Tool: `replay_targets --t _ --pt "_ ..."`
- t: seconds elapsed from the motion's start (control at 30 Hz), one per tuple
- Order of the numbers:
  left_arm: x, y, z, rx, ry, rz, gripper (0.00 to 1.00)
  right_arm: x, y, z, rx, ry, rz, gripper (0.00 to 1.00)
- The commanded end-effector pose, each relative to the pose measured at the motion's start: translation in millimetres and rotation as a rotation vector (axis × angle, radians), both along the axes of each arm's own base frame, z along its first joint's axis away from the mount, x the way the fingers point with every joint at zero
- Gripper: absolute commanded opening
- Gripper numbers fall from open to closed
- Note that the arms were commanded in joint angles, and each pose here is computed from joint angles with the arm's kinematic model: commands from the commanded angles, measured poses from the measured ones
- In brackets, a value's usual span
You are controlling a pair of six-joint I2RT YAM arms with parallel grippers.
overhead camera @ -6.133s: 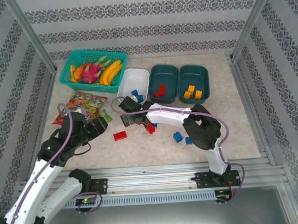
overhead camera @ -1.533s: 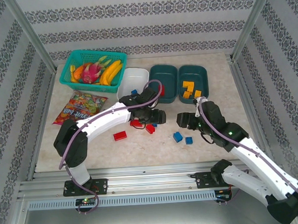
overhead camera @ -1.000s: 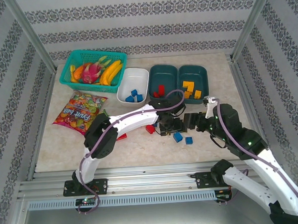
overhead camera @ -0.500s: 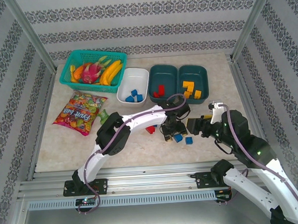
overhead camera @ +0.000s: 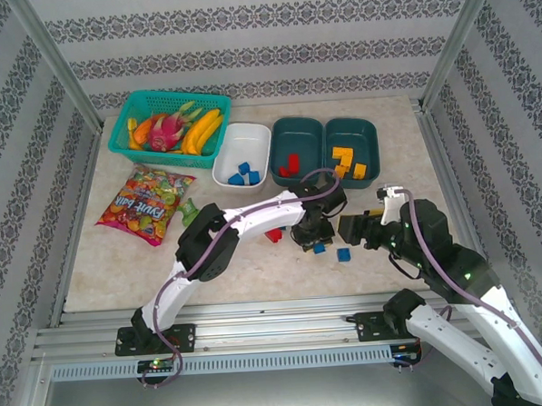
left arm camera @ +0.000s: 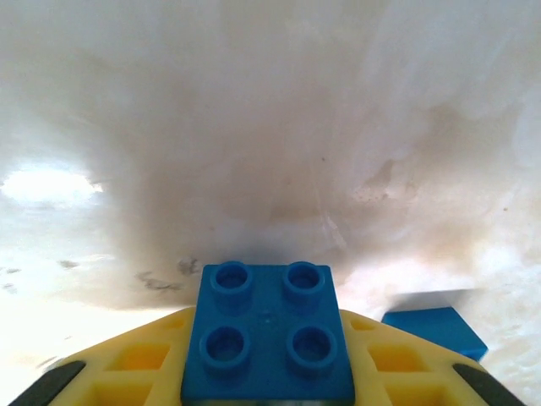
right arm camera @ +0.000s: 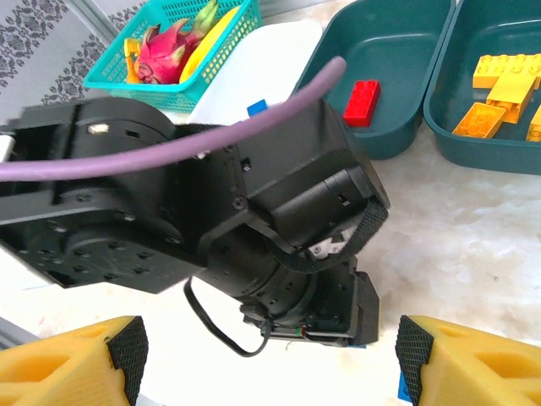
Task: Sort the legos into containers by color
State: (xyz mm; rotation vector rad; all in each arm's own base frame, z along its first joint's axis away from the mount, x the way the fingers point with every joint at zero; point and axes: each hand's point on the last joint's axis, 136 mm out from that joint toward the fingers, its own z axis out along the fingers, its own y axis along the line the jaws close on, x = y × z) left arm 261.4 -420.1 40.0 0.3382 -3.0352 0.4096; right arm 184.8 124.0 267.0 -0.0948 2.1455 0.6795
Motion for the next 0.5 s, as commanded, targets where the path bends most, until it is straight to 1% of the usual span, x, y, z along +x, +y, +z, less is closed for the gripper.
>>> replay_targets --t 0.0,0.07,0.2,0.27,0.37,0.47 --pt "37 33 69 -0.009 -0.151 0.018 0.24 5 11 24 0.049 -0.057 0.032 0.8" --pt "59 53 87 -0.013 -0.201 0.037 0.24 11 17 33 0.072 -0.076 0.037 0.81" --pt "104 95 111 -0.012 -0.282 0.056 0.24 33 30 44 0.117 -0.088 0.022 0.83" --pt "131 118 116 -0.006 -0.319 0.065 0.24 49 42 46 0.139 -0.072 0.019 0.83" --pt "172 152 115 0.038 -0.384 0.081 0.24 70 58 46 0.168 -0.037 0.014 0.83" --pt "213 175 109 0.053 -0.424 0.102 0.24 88 73 46 0.192 -0.02 0.019 0.83"
